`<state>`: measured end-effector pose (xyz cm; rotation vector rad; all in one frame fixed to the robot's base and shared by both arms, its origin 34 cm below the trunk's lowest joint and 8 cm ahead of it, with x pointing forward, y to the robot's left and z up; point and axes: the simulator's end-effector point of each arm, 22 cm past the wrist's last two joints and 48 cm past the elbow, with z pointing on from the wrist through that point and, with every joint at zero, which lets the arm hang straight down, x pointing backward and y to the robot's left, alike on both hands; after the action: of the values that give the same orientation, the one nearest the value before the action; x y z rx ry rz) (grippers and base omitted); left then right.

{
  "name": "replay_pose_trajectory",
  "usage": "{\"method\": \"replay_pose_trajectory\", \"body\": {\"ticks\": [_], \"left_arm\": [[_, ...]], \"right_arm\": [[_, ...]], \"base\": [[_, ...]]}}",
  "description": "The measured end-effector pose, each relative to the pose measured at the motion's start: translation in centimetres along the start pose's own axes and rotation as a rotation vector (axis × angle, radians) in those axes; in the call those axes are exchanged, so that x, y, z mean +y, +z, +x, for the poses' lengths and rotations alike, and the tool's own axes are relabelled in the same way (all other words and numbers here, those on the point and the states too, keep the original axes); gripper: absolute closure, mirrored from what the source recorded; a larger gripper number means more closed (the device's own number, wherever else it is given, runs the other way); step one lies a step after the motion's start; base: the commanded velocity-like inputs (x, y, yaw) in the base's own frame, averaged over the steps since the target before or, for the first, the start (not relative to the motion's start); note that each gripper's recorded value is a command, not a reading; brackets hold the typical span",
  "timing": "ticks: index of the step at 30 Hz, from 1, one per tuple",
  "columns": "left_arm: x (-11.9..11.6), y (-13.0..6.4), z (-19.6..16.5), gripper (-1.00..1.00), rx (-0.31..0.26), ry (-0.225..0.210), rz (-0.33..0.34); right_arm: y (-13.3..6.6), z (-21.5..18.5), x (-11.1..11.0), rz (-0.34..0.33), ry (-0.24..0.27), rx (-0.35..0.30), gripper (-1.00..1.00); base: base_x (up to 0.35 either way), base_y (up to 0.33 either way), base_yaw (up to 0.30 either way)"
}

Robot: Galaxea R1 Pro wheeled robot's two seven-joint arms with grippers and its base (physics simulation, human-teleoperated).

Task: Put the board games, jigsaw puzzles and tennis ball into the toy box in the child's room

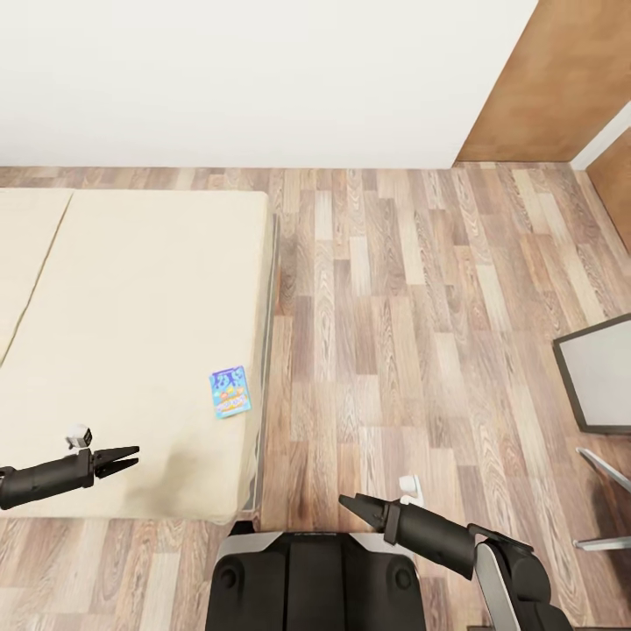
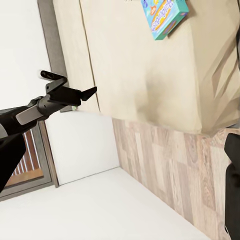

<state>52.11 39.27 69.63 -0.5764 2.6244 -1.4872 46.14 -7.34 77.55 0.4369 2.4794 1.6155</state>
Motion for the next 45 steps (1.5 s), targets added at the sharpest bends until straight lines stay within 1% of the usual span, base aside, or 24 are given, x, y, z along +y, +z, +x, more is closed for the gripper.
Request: {"method": "replay_pose_trajectory", "body": {"ticks": [19, 45], "left_arm": [[-1.4, -0.4, -0.7, -1.0, -0.014, 0.025, 0.012], [-3.3, -1.0, -1.6, -1.0, -0.034, 0.06, 0.028]], "right_arm": [[-0.3, -0.6, 1.1, -0.01, -0.029, -0.011, -1.0], [-0.6, -1.4, 2.7, -0.025, -0.068, -0.027, -1.0]], "base": [[0.0, 0.0, 0.003], [0.0, 0.0, 0.068]]}}
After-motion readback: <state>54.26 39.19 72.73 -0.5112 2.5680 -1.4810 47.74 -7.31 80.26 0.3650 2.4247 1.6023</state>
